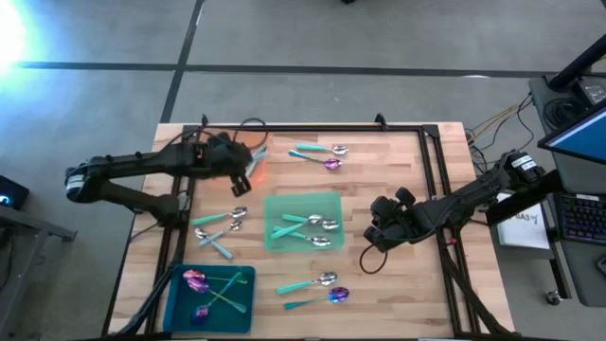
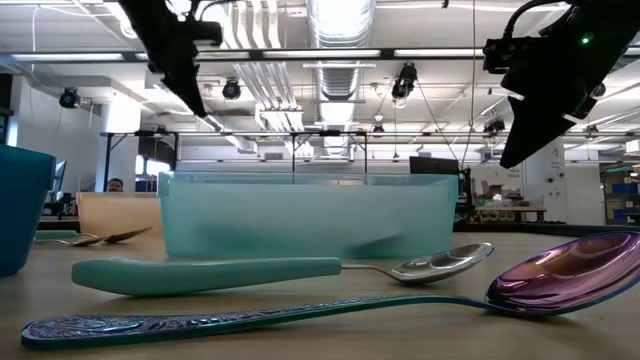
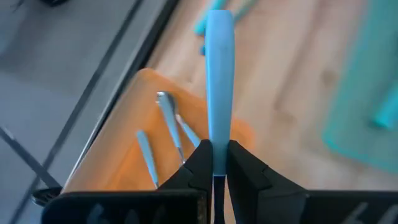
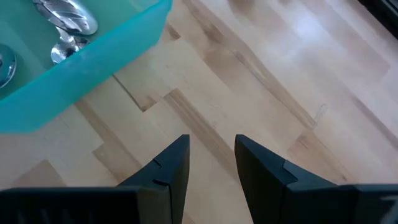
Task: Sort silverware by color (type)
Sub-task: Put the blue spoon into the orange bin
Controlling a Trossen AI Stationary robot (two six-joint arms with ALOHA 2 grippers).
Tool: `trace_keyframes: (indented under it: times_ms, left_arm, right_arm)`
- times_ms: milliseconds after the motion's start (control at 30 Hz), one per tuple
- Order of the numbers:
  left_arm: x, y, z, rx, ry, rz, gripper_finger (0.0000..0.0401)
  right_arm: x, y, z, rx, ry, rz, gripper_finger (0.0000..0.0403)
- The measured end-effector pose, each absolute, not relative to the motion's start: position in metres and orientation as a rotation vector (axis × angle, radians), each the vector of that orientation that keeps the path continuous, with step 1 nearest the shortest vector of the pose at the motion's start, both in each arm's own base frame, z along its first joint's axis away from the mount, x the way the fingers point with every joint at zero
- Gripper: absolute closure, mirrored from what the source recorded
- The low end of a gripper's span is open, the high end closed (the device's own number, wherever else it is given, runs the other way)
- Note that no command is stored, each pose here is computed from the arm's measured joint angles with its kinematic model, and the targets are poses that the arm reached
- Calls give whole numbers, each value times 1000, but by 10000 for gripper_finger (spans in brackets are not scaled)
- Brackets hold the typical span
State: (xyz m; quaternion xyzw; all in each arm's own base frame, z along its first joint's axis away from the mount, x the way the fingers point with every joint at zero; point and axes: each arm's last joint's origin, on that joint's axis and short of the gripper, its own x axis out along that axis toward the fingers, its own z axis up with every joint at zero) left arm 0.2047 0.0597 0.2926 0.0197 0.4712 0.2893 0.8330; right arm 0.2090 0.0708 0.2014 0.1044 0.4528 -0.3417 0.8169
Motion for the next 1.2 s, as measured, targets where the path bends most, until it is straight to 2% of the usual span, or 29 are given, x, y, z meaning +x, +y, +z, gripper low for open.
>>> trace_keyframes:
  times_ms: [167,400,700,900,1200]
  left_arm:
    - [197,91,270,-48,935,762,390]
    - [191,124,234,-188,993,928,390]
    - [197,148,204,-242,1096,989,386]
    - [201,151,198,-238,1096,984,344]
    - [192,142,215,-264,1043,952,293]
  right_arm:
    - [209,71,201,223,965,-729,284]
    - [209,71,201,212,969,-723,284]
    - [209,71,202,211,969,-723,284]
    - [209,71,202,211,969,-723,284]
    - [209,71,201,209,972,-725,284]
